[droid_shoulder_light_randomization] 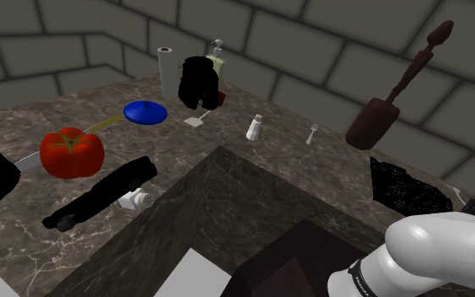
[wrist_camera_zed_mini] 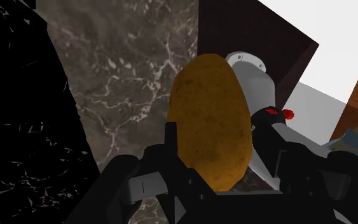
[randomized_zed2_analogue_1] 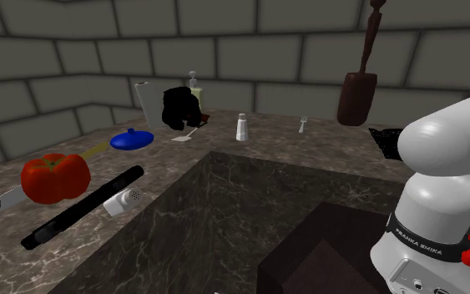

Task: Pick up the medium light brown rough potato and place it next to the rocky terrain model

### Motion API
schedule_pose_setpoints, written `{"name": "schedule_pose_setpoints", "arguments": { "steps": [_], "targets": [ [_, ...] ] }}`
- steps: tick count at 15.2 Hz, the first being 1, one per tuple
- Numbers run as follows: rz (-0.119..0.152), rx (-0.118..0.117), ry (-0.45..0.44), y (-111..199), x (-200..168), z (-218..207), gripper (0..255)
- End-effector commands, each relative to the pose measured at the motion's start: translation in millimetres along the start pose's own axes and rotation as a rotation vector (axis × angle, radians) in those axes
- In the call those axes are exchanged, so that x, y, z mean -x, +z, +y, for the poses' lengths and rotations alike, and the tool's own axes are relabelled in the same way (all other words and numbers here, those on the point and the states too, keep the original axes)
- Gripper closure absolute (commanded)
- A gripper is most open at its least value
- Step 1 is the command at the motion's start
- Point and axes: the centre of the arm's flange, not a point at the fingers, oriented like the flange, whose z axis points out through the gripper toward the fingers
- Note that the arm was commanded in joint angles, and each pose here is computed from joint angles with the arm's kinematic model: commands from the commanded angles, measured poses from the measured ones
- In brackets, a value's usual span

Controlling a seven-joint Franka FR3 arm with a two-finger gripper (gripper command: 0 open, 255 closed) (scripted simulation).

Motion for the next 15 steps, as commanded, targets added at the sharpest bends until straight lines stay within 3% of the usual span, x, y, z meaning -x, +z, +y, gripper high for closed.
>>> {"name": "schedule_pose_setpoints", "arguments": {
  "steps": [1,15],
  "targets": [
    [0.000,0.000,0.000,9,1,5,255],
    [0.000,0.000,0.000,65,11,36,255]
  ]
}}
